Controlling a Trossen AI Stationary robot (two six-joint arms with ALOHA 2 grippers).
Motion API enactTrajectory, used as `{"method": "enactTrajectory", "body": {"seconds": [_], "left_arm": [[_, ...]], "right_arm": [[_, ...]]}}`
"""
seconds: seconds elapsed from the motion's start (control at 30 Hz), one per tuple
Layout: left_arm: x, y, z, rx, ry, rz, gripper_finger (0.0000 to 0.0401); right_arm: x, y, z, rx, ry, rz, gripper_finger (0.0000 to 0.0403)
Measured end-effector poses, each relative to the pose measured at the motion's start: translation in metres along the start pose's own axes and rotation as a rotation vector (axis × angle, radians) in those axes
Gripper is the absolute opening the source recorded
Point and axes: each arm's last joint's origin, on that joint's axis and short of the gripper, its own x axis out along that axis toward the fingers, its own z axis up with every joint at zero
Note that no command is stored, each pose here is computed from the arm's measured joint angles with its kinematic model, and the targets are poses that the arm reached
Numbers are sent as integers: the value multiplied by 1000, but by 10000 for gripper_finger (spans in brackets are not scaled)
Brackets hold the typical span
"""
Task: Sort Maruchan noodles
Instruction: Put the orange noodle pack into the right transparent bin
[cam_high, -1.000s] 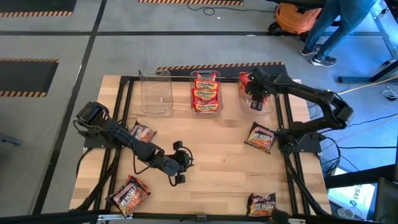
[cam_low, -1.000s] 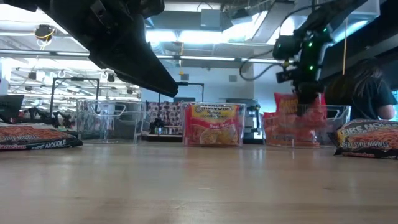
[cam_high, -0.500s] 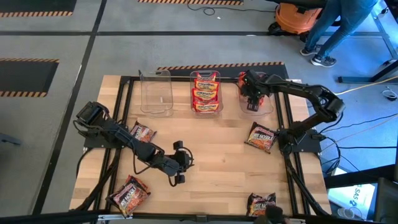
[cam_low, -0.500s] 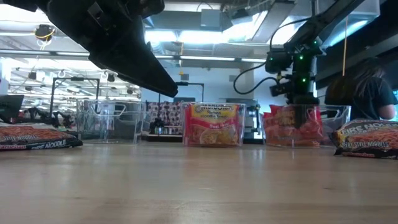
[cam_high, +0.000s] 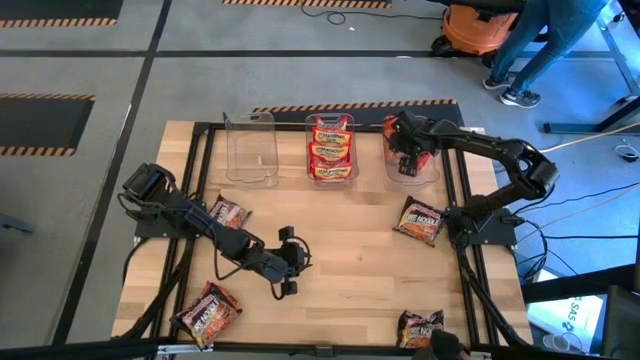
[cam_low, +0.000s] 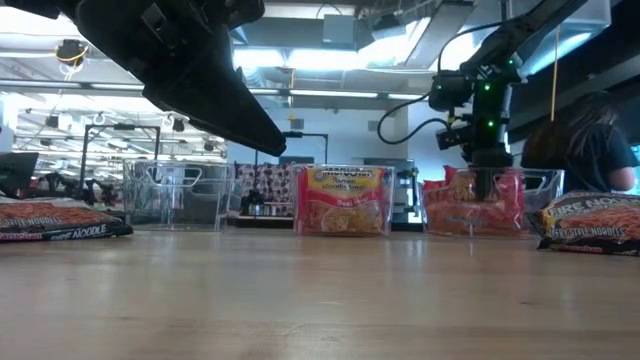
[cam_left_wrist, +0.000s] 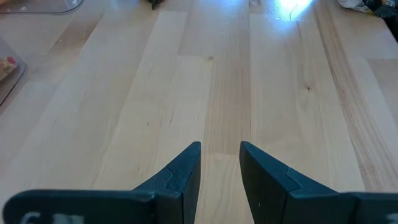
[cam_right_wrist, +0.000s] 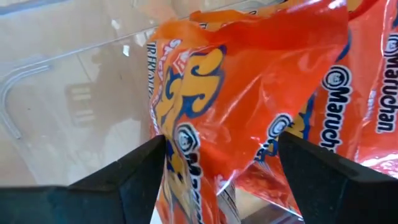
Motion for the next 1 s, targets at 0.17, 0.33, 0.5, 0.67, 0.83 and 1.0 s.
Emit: {"method": "enactTrajectory", "body": {"seconds": [0.17,0.33,0.5,0.67,0.83,1.0], "left_arm": [[0,0,0,0,0,0,105],[0,0,0,-1,-1,0,105],[0,0,0,-1,-1,-1,105],[-1,-1,0,-6,-2,-4,105],[-1,-1,0,-8,-1,-4,105],[0,0,0,-8,-2,1,105]], "right_arm": [[-10,-3,1,36,30,3,288],[-31,-13,12,116,-21,61,287],[-46,-19,17,167,-38,81,287],[-45,-20,14,211,13,35,287],[-44,-13,14,188,22,63,287],[-62,-14,20,163,3,-48,287]]}}
